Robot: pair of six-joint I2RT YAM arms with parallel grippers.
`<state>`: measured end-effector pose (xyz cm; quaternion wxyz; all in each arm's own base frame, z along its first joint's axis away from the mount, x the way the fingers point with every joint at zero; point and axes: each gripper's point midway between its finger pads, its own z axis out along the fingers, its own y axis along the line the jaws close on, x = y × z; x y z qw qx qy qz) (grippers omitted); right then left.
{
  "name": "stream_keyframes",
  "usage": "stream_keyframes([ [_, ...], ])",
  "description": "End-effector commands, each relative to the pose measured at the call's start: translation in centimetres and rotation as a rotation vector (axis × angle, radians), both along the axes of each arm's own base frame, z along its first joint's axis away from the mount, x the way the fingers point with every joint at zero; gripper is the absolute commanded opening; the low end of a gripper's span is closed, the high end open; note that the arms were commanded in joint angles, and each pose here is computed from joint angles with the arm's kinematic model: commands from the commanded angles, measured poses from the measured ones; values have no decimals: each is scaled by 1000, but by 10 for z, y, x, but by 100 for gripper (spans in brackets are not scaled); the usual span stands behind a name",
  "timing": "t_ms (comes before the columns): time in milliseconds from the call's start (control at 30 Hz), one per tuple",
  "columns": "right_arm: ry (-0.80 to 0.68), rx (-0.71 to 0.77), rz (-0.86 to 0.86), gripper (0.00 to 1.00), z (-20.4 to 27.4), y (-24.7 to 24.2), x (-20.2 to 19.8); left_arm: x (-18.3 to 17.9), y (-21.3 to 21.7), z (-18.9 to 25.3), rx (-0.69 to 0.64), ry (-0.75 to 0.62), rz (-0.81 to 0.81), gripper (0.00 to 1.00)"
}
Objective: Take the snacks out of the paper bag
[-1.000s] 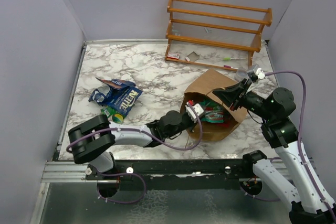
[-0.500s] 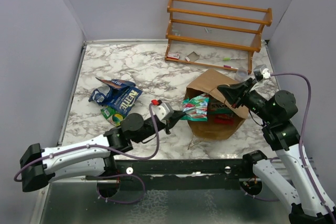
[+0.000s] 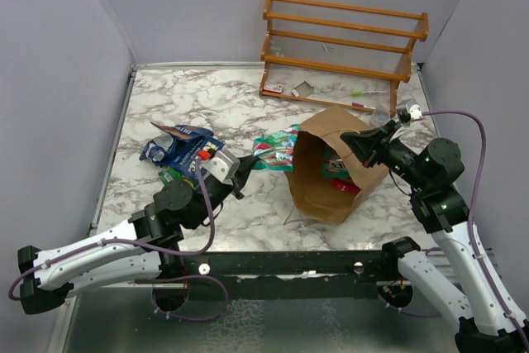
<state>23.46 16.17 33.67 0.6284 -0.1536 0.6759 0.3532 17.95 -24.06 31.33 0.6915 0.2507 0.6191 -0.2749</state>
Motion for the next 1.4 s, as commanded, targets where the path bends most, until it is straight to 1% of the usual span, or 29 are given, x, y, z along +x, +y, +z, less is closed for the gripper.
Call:
stream_keyframes([
  [0,-26,17,-18,2,8,-2,3,18,38,39,-63,-26,201,0],
  [67,-25,16,-21,2,7,-2,3,18,43,45,-74,-30,217,0],
  [200,-27,13,-32,2,6,-4,4,6,41,55,-96,-83,129,0],
  [233,-28,12,-34,2,6,-4,4,6,43,55,-107,-79,139,0],
  [300,-32,10,-36,2,7,-5,4,14,56,55,-129,-50,226,0],
  [367,-37,6,-40,2,7,-6,4,26,69,49,-100,-18,340,0],
  [400,-41,5,-43,2,8,-6,4,31,74,46,-71,-9,393,0],
  [500,-43,0,-43,2,7,-6,4,48,87,33,84,27,556,0],
  [567,-42,-2,-38,2,6,-6,4,58,90,28,161,50,605,0],
  [600,-42,-3,-37,2,6,-5,4,64,93,26,177,63,623,0],
  [733,-46,2,-39,2,7,-7,1,95,113,18,192,119,694,0],
  [800,-50,3,-40,2,8,-7,-1,114,125,11,226,164,732,0],
  [933,-54,3,-47,2,10,-10,-4,154,162,-23,330,286,835,0],
  [1033,-59,4,-49,2,12,-10,-6,172,188,-54,360,381,902,0],
  [1167,-64,-1,-52,2,13,-11,-5,184,211,-97,422,465,960,0],
  [1233,-64,-6,-52,2,14,-11,-4,185,215,-115,457,497,962,0],
  [1367,-64,-10,-48,2,15,-10,-4,185,221,-130,474,520,974,0],
])
